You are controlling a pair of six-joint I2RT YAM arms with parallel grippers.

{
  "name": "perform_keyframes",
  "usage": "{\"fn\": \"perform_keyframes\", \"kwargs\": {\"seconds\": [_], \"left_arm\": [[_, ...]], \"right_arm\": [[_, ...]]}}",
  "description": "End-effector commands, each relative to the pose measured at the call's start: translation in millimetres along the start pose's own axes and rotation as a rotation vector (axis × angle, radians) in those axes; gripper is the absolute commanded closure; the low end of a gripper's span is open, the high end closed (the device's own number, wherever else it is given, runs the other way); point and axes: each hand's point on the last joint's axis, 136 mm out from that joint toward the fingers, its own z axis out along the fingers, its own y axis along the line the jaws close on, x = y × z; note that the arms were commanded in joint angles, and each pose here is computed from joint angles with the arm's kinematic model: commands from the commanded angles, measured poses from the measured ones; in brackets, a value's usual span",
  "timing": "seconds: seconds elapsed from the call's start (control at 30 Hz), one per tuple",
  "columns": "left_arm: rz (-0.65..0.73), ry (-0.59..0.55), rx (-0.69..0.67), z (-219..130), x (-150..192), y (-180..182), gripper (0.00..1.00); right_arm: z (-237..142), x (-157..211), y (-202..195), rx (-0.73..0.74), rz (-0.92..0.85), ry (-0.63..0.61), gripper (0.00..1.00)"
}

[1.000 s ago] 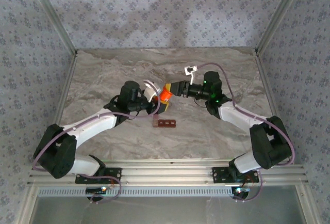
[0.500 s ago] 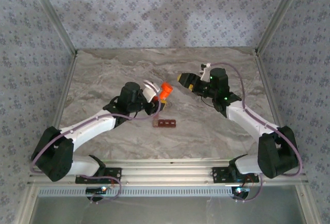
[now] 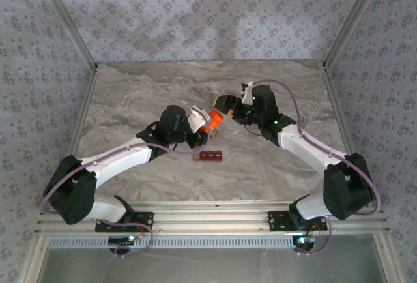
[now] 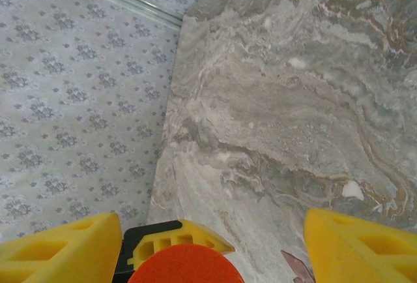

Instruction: Sort the pills into containers

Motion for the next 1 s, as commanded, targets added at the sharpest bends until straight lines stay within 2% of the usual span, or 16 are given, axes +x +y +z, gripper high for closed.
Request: {"fn": "perform_keyframes", "kwargs": {"seconds": [0.0,0.53,0.77,0.87,0.97], "left_arm": [[0.032,-0.031,-0.006,-1,-18,1,1.0],[0.034,-0.035,-0.013,1,-21,2,1.0],[0.031,-0.041,-0.015,1,-23,3,1.0],[0.022,-0.057,-0.005,-1,-26,1,1.0],[-0.018,-0.092,0.043,-6,-32,-3,1.0]], "right_arm": [[4,0,7,0.0,-0.006,0.002,0.25],[8,22,7,-0.009,-0.018,0.052,0.32],[7,27,4,-0.025,-0.034,0.063,0.57],[5,23,6,-0.077,-0.073,0.042,0.59],[0,16,21,-0.212,-0.215,0.019,0.58]]}}
